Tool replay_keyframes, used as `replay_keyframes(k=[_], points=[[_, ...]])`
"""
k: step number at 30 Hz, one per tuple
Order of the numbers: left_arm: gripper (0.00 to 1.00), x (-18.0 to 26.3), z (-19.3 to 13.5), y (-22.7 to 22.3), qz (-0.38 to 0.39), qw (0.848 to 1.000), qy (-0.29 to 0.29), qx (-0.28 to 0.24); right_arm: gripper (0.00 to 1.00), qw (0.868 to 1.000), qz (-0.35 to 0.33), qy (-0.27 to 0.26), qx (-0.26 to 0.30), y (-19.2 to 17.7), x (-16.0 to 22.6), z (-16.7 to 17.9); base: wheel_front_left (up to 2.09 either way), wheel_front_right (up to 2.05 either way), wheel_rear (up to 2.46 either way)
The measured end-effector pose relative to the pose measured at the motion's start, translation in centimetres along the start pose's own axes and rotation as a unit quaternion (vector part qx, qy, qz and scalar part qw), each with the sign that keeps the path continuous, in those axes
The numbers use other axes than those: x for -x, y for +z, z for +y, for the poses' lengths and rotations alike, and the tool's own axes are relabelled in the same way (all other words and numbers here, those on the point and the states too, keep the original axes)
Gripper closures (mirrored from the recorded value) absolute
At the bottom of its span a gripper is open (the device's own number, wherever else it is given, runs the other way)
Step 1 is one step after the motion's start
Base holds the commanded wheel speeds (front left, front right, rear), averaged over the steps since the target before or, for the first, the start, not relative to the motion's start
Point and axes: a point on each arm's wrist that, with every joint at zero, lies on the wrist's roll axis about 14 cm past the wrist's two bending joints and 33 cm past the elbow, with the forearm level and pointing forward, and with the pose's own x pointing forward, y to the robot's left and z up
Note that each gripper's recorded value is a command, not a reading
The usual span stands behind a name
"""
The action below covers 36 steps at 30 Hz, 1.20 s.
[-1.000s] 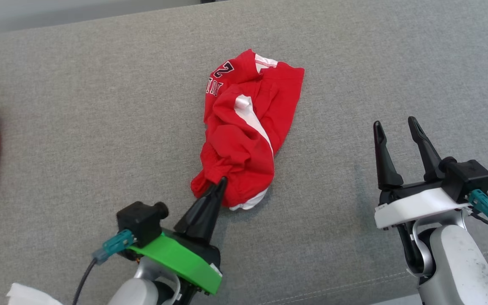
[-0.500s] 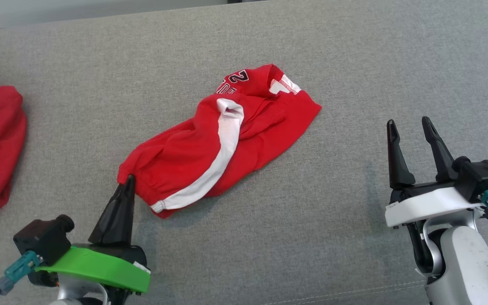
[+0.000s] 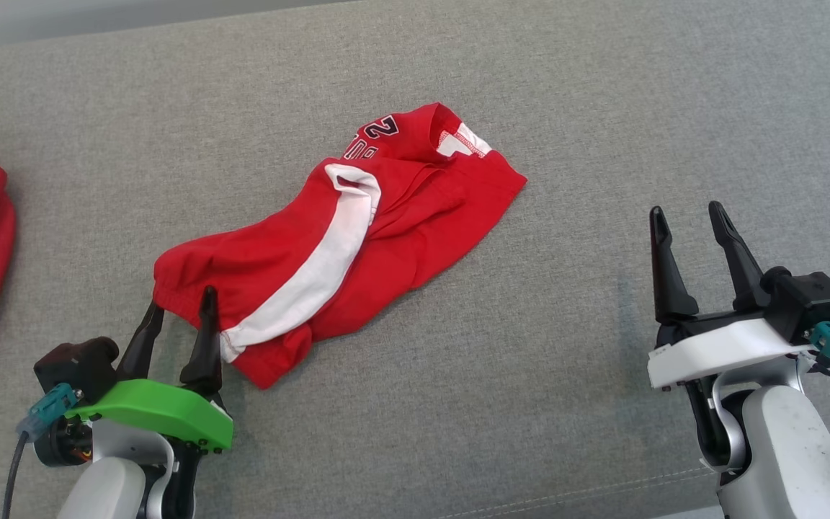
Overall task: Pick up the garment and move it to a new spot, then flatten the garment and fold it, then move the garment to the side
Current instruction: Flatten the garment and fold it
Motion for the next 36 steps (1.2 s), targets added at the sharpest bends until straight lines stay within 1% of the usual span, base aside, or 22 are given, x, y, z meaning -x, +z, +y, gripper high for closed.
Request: replay_keyframes(k=[5, 12, 16, 19, 25, 29, 36], points=[[0.0, -0.1, 0.7, -0.4, -0.004, 1.0, 0.011, -0.011, 0.0, 1.0, -0.002, -0.001, 0.0, 0.1, 0.0, -0.1, 0.0, 0.0, 0.0], [0.0, 1.0, 3.5, 0.1, -0.004, 0.997, 0.053, -0.056, 0.0, 1.0, -0.004, 0.006, 0.001, 0.3, -0.4, 0.5, 0.0, 0.0, 0.0], [0.0, 1.9, 4.6, 2.2, -0.044, 0.993, 0.074, -0.082, 0.0, 1.0, -0.011, 0.01, 0.003, 0.8, -0.5, 0.7, 0.0, 0.0, 0.0], [0.0, 2.2, 3.9, 5.1, -0.096, 0.988, 0.069, -0.104, 0.0, 1.0, -0.018, 0.013, 0.007, 1.4, -0.5, 0.9, 0.0, 0.0, 0.0], [0.0, 3.2, 0.9, 10.0, -0.181, 0.974, 0.042, -0.128, 0.0, 0.999, -0.026, 0.023, 0.012, 2.2, -0.2, 1.5, 0.0, 0.0, 0.0], [0.0, 4.0, 0.3, 11.3, -0.203, 0.969, 0.039, -0.134, 0.0, 0.999, -0.024, 0.03, 0.014, 2.3, -0.1, 1.9, 0.0, 0.0, 0.0], [0.0, 4.9, 0.2, 11.5, -0.207, 0.969, 0.043, -0.13, 0.0, 0.999, -0.012, 0.041, 0.012, 1.7, -0.3, 2.5, 0.0, 0.0, 0.0]])
